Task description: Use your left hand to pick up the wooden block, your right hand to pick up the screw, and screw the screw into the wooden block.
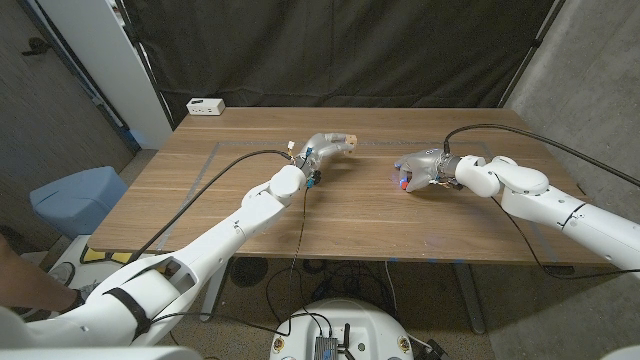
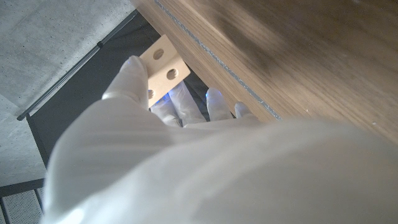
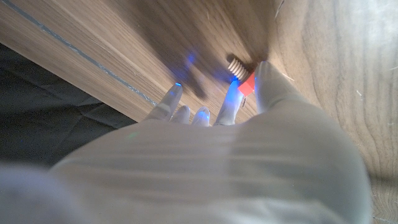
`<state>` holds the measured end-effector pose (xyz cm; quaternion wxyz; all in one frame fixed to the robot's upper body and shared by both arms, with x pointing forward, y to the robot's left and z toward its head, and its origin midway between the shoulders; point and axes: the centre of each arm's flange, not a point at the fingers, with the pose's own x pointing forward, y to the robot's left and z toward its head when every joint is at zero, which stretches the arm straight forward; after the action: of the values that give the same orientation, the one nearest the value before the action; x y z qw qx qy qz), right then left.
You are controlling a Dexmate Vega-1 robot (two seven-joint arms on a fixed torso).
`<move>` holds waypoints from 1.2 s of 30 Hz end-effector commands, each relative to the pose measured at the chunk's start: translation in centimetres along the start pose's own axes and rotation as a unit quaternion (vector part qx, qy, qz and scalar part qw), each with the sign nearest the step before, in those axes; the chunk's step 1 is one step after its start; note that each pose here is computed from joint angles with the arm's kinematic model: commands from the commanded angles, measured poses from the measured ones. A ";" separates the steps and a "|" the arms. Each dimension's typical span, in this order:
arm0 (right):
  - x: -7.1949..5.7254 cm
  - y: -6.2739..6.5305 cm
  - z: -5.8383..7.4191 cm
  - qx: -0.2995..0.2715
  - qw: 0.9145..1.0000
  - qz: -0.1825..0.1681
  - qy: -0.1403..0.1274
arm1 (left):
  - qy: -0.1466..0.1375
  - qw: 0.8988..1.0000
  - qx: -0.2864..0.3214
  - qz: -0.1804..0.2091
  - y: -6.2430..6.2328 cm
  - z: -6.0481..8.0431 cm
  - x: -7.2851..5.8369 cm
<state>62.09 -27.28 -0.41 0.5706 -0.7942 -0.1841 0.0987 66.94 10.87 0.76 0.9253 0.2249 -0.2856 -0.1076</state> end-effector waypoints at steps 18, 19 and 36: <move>-0.2 0.3 0.0 0.006 1.000 -0.019 -0.001 | 0.002 1.000 -0.002 0.000 -0.3 -0.1 -0.1; -0.2 0.3 0.0 0.007 1.000 -0.020 -0.001 | 0.002 1.000 -0.002 -0.001 -0.3 -0.1 -0.1; -1.1 -0.6 -0.3 0.034 0.998 -0.046 0.006 | 0.000 1.000 -0.004 -0.005 -0.5 -0.2 0.1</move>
<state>61.60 -27.66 -0.51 0.5857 -0.7800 -0.2030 0.0859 66.89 10.64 0.46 0.9263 0.2239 -0.2825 -0.1092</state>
